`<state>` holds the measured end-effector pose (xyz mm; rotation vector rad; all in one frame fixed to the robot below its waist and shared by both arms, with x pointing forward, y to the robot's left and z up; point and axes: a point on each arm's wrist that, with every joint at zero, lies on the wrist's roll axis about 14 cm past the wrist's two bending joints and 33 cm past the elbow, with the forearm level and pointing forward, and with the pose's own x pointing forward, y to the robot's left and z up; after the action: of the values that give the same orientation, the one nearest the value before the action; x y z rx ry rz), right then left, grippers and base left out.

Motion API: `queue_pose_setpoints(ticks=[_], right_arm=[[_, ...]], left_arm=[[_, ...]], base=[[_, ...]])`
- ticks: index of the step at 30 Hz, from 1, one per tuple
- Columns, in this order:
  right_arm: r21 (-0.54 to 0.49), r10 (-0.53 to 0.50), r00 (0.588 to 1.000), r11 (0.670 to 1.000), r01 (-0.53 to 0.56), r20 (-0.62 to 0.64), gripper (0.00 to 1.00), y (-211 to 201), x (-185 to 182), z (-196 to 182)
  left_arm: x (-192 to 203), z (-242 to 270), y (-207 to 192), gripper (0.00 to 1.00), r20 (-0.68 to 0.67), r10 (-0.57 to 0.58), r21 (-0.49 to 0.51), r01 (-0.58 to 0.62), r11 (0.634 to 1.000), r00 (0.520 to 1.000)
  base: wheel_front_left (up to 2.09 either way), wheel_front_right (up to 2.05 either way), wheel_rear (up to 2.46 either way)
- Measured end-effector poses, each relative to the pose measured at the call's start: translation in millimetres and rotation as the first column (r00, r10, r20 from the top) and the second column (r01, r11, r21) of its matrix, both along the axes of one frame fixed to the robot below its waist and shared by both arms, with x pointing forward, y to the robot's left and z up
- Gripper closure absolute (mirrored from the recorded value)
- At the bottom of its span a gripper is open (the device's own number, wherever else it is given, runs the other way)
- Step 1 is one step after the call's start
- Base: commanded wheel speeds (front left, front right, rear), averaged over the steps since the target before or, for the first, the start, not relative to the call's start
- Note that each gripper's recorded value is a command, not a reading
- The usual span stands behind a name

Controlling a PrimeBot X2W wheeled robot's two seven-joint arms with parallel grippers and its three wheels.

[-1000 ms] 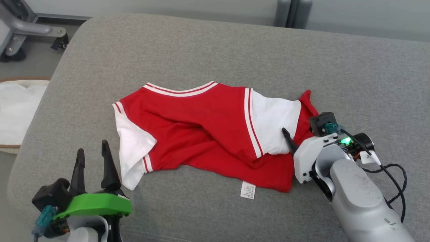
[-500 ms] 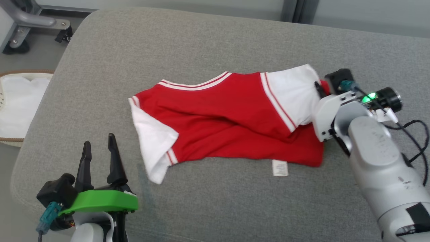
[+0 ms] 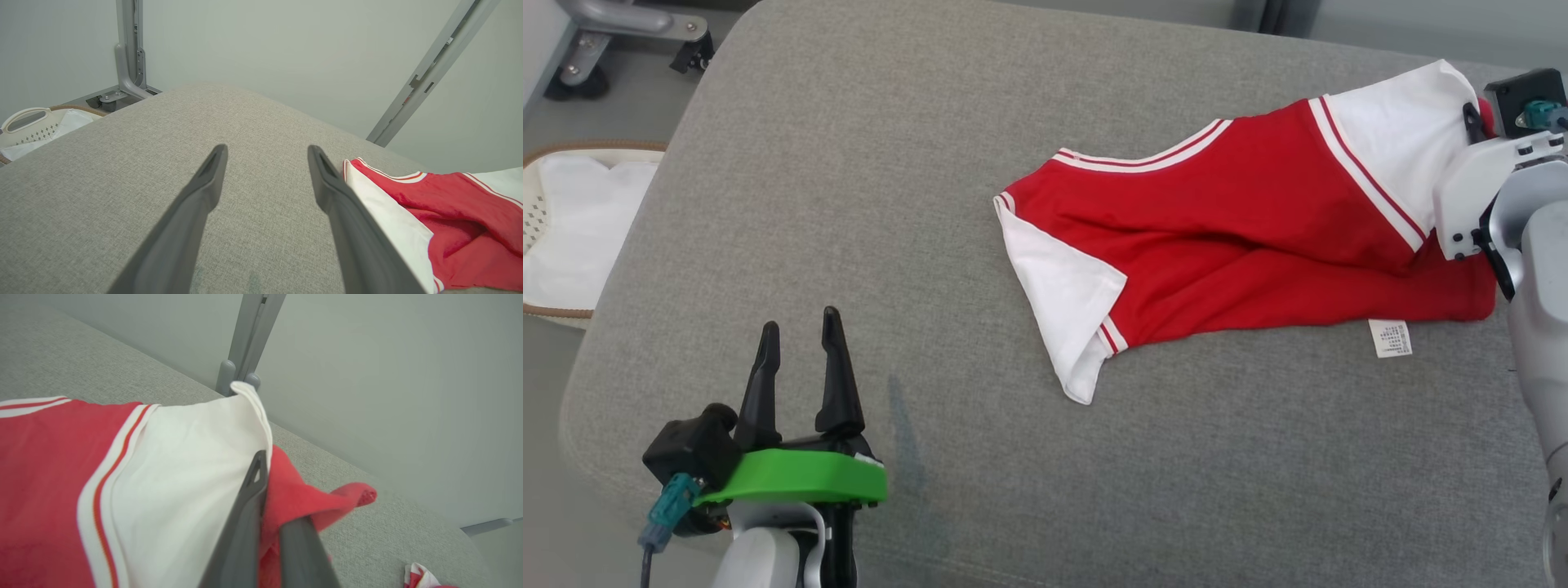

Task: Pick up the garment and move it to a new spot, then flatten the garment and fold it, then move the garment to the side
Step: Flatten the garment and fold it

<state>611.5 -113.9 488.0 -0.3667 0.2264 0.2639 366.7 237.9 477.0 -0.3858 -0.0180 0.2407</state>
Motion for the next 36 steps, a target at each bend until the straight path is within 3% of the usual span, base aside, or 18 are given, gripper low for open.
queue_pose_setpoints(ticks=[1, 2, 3, 4, 13, 25, 30, 36], right_arm=[[0.006, -0.004, 1.000, 1.000, 0.004, 0.005, 1.00, -1, 1, 0], [0.009, -0.008, 1.000, 1.000, 0.008, 0.010, 0.70, -2, 2, 0], [0.010, -0.009, 1.000, 1.000, 0.009, 0.013, 0.60, -3, 2, 0], [0.022, -0.009, 1.000, 1.000, 0.009, 0.021, 0.00, -2, 1, 0], [0.124, -0.020, 0.994, 0.992, 0.006, 0.111, 0.00, 0, -13, 13], [0.247, -0.068, 0.984, 0.969, 0.025, 0.167, 0.00, -7, -75, 14], [0.285, -0.121, 0.982, 0.955, 0.076, 0.146, 0.00, -28, -113, -4], [0.350, -0.161, 0.981, 0.930, 0.114, 0.109, 0.00, -41, -146, -20]], left_arm=[[0, -1, 0, 0.00, -0.003, -0.001, 0.000, 0.001, 1.000, 1.000], [1, -2, 0, 0.00, -0.006, -0.001, 0.000, 0.001, 1.000, 1.000], [1, -3, -1, 0.00, -0.009, -0.003, 0.001, 0.003, 1.000, 1.000], [1, -3, -2, 0.00, -0.011, -0.006, 0.002, 0.006, 1.000, 1.000], [10, -3, -17, 0.00, -0.006, -0.060, 0.009, 0.060, 0.998, 0.998], [19, -6, -57, 0.00, -0.007, -0.195, 0.011, 0.195, 0.981, 0.981], [29, -16, -94, 0.00, -0.040, -0.322, 0.030, 0.324, 0.946, 0.946], [48, -29, -149, 0.00, -0.125, -0.500, 0.064, 0.510, 0.858, 0.857]], base=[[0.00, 0.00, 0.00], [0.00, 0.00, 0.00], [0.00, 0.00, 0.00], [0.00, 0.00, 0.00], [0.00, 0.00, 0.00], [0.00, 0.00, 0.00], [0.00, 0.00, 0.00], [0.00, 0.00, 0.00]])
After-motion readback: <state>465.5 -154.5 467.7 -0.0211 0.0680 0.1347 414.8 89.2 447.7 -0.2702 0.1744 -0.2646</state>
